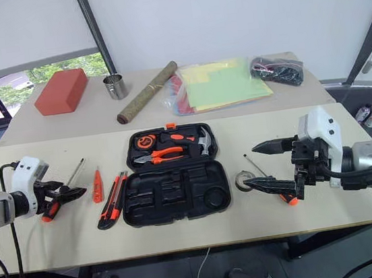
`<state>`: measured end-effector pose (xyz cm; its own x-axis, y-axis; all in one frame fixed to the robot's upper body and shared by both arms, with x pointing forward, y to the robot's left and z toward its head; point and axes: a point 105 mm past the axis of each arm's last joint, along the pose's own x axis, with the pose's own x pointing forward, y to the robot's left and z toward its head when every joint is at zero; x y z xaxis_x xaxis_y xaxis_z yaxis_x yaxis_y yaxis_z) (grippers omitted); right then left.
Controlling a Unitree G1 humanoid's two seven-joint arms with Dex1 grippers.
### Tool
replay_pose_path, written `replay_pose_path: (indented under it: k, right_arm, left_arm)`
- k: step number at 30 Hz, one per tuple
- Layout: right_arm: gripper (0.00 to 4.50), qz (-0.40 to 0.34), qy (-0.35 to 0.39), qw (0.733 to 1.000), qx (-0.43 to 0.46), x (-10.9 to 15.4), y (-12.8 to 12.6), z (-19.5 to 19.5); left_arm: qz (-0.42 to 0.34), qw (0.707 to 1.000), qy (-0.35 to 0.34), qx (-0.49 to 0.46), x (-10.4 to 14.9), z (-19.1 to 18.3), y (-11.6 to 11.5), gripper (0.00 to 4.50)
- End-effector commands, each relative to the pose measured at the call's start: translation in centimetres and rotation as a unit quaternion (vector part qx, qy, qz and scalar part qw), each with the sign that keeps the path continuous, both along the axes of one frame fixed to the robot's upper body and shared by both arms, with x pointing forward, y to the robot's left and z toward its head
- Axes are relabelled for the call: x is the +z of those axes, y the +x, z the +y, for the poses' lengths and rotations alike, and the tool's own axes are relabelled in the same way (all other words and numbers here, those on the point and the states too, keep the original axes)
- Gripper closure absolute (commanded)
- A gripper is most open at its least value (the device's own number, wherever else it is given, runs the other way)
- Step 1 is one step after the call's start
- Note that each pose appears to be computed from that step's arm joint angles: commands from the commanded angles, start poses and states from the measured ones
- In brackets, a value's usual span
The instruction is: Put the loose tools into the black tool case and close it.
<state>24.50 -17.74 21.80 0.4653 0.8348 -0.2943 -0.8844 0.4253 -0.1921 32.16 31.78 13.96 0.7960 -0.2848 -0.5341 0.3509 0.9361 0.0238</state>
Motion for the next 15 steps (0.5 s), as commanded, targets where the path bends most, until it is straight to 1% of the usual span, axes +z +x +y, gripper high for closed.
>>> replay_pose_path:
  k: [1, 5, 10, 13, 15]
  right_arm:
    - [0.02, -0.034, 0.0, 0.999, -0.001, 0.9, -0.2, 0.0]
    - [0.02, -0.034, 0.003, 0.999, 0.007, 0.8, -0.3, 0.5]
    - [0.02, -0.037, 0.006, 0.999, 0.024, 0.9, -0.3, 1.4]
    - [0.02, -0.039, 0.007, 0.999, 0.028, 0.9, -0.1, 1.7]
    - [0.02, -0.04, 0.007, 0.999, 0.034, 0.8, -0.1, 2.0]
  left_arm:
    - [-0.021, 1.0, 0.0, 0.012, 1.7, 0.6, -0.5, 0.0]
    - [-0.004, 1.0, 0.002, 0.025, 1.3, 1.0, -0.9, 0.0]
    - [0.039, 0.995, 0.044, 0.076, -0.9, 2.8, -0.9, 0.0]
    - [0.062, 0.994, 0.055, 0.071, -2.1, 2.7, -0.7, 0.0]
    - [0.082, 0.994, 0.04, 0.056, -3.0, 2.0, -0.7, 0.0]
